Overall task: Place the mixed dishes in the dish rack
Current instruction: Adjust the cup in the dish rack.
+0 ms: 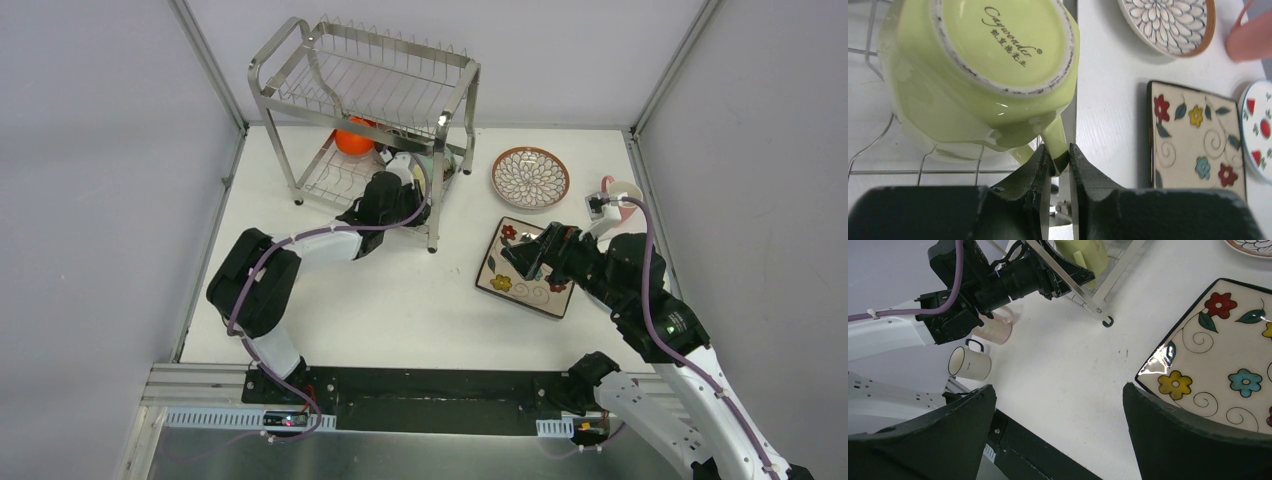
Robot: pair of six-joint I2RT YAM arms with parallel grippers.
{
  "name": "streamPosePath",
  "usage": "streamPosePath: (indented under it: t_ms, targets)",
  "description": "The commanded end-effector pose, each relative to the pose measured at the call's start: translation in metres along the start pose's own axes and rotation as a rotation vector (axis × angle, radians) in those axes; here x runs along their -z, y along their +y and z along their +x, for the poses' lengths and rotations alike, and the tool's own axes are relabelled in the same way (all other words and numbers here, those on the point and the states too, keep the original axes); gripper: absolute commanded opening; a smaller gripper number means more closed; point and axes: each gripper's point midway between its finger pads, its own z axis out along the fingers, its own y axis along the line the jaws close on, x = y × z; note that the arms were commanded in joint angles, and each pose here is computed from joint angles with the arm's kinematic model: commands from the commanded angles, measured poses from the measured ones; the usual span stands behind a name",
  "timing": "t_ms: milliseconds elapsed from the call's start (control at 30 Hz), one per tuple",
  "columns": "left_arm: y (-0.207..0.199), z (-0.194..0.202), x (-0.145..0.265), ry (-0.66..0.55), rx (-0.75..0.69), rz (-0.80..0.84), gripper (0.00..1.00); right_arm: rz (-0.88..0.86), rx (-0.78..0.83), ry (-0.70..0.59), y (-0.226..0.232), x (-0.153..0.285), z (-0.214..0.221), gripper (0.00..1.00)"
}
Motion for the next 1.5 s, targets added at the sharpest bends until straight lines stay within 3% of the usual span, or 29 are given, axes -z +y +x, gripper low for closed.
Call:
streamPosePath:
  t_ms: [0, 300, 733, 1000, 1333, 1467]
  targets:
    - [-0.034, -0.024, 0.019, -0.084, -0.206, 0.188, 0.05, -0.027, 0.011, -0.036, 0.008, 0.004, -0.009, 1.00]
    - [-0.051, -0.026, 0.026, -0.128, -0.331, 0.340, 0.00, -0.030, 0.009, -0.048, 0.009, 0.010, -0.012, 1.00]
    - [-0.030, -0.029, 0.019, -0.127, -0.220, 0.404, 0.05, -0.029, 0.016, -0.055, 0.009, 0.013, -0.013, 1.00]
    - [-0.008, -0.032, 0.022, -0.130, -0.187, 0.326, 0.21, -0.027, 0.018, -0.055, 0.009, 0.012, -0.013, 1.00]
    - [0.011, -0.035, 0.030, -0.132, -0.170, 0.228, 0.50, -0.031, 0.015, -0.045, 0.009, 0.009, -0.012, 1.00]
    - [0.020, -0.040, 0.037, -0.103, -0.149, 0.142, 0.57, -0.030, 0.013, -0.046, 0.009, 0.009, -0.012, 1.00]
